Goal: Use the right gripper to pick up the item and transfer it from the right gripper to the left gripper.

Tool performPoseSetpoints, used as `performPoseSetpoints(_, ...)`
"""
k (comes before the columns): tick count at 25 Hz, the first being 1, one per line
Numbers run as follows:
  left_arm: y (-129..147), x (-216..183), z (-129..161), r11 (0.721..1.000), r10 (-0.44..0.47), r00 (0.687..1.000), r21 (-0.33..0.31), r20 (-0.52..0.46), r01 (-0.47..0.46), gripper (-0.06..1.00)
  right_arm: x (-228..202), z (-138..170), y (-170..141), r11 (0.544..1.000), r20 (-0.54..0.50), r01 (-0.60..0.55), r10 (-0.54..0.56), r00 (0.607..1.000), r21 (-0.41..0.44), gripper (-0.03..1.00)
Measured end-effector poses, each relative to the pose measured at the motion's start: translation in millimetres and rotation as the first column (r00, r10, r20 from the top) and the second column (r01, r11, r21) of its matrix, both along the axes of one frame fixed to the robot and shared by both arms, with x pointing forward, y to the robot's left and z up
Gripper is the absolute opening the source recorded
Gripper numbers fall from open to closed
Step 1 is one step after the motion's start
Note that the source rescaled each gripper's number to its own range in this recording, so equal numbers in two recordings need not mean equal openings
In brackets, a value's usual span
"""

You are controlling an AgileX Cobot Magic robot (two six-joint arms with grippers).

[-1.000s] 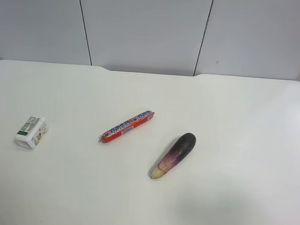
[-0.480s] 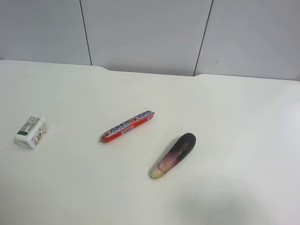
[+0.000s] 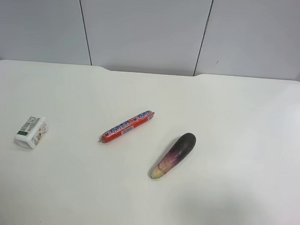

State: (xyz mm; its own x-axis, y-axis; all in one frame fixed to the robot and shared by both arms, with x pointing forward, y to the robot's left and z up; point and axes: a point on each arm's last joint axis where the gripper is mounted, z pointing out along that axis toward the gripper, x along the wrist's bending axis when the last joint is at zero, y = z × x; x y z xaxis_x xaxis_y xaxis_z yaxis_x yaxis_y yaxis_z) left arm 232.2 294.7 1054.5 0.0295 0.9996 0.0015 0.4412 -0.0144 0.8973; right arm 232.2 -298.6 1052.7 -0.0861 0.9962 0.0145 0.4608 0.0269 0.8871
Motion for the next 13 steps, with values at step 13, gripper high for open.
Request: performPoseSetpoints(13, 0.0, 0.0, 0.0, 1.0, 0.0, 1.0, 0.0, 0.0, 0.0, 1.0, 0.0, 0.0, 0.0, 1.0, 0.0, 0.0, 0.0, 1.0, 0.0, 1.0)
